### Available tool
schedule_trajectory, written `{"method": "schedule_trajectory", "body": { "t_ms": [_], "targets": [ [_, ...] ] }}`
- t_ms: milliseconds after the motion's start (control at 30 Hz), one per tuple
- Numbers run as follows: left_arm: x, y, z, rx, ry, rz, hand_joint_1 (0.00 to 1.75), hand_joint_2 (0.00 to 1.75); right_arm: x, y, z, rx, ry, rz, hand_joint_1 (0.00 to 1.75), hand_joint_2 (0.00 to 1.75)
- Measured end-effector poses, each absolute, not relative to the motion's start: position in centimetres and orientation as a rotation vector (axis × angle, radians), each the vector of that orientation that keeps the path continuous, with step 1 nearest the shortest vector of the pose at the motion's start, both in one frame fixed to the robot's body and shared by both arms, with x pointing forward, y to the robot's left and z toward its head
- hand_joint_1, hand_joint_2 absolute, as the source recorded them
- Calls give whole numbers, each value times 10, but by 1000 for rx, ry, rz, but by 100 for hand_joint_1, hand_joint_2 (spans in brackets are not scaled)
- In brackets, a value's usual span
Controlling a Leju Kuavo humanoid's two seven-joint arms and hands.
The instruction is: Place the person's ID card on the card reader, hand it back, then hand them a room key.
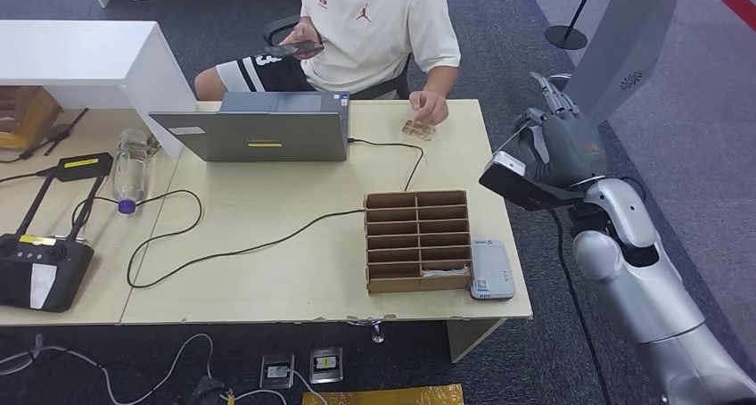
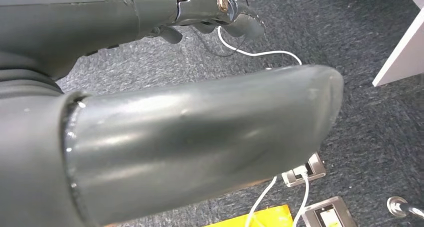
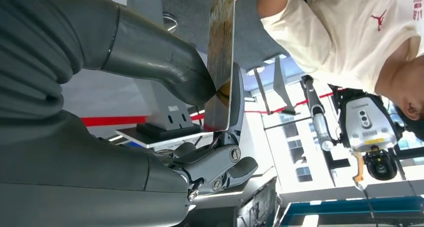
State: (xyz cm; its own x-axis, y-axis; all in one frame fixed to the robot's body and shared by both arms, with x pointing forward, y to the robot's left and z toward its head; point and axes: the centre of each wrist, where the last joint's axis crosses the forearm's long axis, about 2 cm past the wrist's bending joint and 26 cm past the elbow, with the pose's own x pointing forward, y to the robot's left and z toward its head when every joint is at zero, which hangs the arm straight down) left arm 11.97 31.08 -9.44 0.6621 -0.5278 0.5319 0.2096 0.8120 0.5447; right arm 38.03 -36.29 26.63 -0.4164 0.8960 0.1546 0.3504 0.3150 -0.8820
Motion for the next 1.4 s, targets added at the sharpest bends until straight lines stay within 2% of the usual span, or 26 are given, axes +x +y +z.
{"method": "schedule_trajectory", "body": {
  "t_ms": [167, 333, 600, 867, 1000, 1200, 1400],
  "targets": [
    [123, 310, -94, 458, -740, -449, 0, 0, 389, -366, 275, -1114, -1914, 1095, 175, 175],
    [131, 310, -92, 434, -731, -465, 0, 0, 418, -363, 290, -1105, -1906, 1192, 175, 175],
    [132, 312, -91, 419, -717, -457, 0, 0, 471, -329, 292, -1052, -1764, 1333, 175, 175],
    [119, 314, -95, 417, -687, -442, 0, 0, 485, -303, 274, -988, -1655, 1381, 173, 175],
    [117, 316, -96, 419, -680, -434, 0, 0, 485, -298, 266, -970, -1627, 1400, 2, 175],
    [112, 316, -97, 419, -673, -427, 0, 0, 485, -296, 257, -990, -1642, 1394, 0, 175],
    [107, 316, -98, 434, -678, -414, 0, 0, 487, -304, 266, -1079, -1791, 1309, 0, 175]
  ]
}}
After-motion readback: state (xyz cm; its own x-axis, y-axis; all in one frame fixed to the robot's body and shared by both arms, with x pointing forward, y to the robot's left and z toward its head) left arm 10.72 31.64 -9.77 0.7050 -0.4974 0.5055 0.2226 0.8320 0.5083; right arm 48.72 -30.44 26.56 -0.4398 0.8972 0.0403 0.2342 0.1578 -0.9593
